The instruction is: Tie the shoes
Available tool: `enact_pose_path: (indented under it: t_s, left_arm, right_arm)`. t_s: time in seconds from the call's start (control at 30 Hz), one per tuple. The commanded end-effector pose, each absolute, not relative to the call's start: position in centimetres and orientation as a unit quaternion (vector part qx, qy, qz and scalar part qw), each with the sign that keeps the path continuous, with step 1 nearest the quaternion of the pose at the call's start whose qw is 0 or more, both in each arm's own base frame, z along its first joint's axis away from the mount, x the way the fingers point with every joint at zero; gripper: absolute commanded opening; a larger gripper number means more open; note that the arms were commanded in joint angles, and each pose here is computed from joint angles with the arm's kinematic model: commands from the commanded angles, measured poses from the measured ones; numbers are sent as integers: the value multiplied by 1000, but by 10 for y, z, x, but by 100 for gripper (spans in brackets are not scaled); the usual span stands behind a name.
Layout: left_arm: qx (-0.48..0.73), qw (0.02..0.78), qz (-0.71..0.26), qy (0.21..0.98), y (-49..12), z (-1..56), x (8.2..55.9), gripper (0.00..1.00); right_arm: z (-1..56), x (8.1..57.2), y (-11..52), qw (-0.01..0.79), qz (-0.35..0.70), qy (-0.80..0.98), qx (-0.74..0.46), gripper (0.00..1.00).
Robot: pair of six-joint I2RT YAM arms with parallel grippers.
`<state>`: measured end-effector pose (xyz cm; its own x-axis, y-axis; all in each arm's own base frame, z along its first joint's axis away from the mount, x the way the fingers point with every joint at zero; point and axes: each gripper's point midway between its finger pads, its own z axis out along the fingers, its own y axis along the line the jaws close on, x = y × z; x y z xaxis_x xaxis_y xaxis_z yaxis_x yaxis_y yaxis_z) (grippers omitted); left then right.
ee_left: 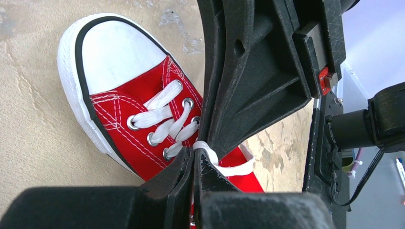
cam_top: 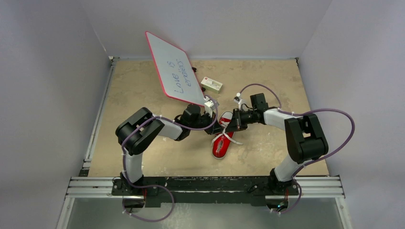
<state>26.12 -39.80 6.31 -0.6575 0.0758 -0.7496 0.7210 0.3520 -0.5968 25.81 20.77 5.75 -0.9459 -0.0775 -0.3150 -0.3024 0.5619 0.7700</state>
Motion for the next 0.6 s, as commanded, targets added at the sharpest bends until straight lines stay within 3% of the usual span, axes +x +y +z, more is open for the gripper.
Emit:
enact_pose_path:
  t_s: [0.0, 0.1, 0.3, 0.57]
  left_arm:
    - [300, 323, -562, 700, -424, 98, 234, 0]
    - [296, 329, -551, 707, -421, 97, 237, 1]
    - [273, 359, -511, 732, -400, 99, 254, 22]
    - [272, 373, -443, 768, -363, 101, 263, 35]
  right_arm:
    - [80, 277, 219, 198, 471, 844, -162, 0]
    - [83, 274, 215, 198, 462, 850, -159, 0]
    - [82, 262, 205, 181, 435, 870, -147, 0]
    - [83, 257, 199, 170, 414, 883, -142, 0]
